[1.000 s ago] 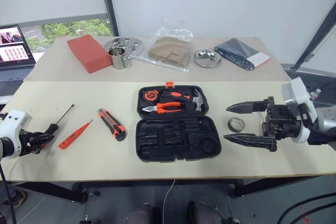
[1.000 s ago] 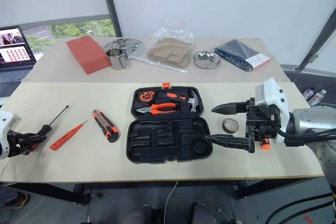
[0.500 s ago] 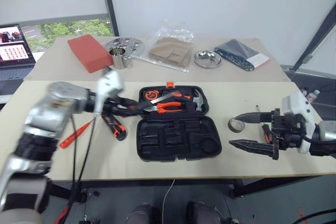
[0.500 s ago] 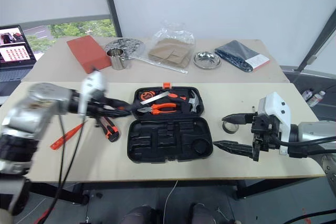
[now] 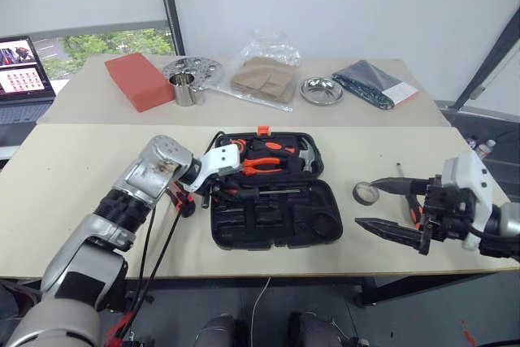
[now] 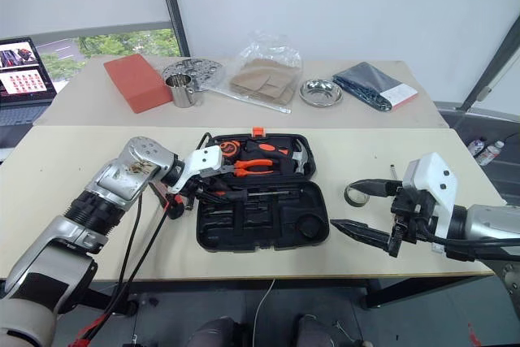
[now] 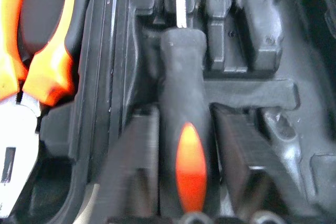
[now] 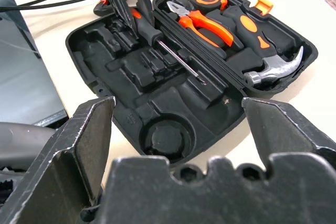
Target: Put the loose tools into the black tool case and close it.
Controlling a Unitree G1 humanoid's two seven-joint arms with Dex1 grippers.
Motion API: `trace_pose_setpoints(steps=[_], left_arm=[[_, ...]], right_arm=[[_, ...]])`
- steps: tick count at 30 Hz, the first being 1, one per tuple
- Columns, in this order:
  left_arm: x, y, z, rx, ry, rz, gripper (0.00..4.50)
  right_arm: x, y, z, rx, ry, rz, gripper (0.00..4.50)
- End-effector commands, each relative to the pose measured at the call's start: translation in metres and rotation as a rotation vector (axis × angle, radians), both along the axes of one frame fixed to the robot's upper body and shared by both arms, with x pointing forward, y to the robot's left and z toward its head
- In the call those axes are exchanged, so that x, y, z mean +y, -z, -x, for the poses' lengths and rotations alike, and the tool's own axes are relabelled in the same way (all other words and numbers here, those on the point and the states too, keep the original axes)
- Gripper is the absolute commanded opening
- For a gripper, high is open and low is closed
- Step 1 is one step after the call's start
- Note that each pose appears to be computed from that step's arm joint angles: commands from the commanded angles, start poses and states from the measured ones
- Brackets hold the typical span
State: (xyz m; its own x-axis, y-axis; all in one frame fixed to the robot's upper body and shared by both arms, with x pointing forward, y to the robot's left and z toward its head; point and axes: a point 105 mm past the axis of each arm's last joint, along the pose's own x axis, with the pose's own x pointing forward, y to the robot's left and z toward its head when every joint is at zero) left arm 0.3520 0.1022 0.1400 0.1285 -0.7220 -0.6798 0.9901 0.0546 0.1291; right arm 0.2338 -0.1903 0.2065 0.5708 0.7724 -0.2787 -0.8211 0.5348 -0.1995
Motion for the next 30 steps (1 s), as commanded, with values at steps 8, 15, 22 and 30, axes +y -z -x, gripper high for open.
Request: trace_pose_setpoints(steps=[8, 15, 22, 30], left_arm=[[-0.022, -0.036, -0.006, -0.059, 0.016, 0.118, 2.63], [-0.027, 0.008, -0.015, -0.049, -0.003, -0.024, 0.05], [-0.024, 0.037, -0.012, -0.096, 0.082, -0.154, 0.05], [-0.026, 0.028, -0.011, -0.079, 0.098, -0.099, 0.05]], right_arm=[[0.000, -0.008, 0.000, -0.045, 0.008, -0.019, 4.50], [-0.003, -0.010, -0.003, -0.059, 0.030, -0.044, 4.50], [-0.005, -0.009, 0.000, -0.060, 0.062, -0.063, 4.50], [-0.034, 0.006, 0.000, -0.040, 0.209, -0.028, 4.50]])
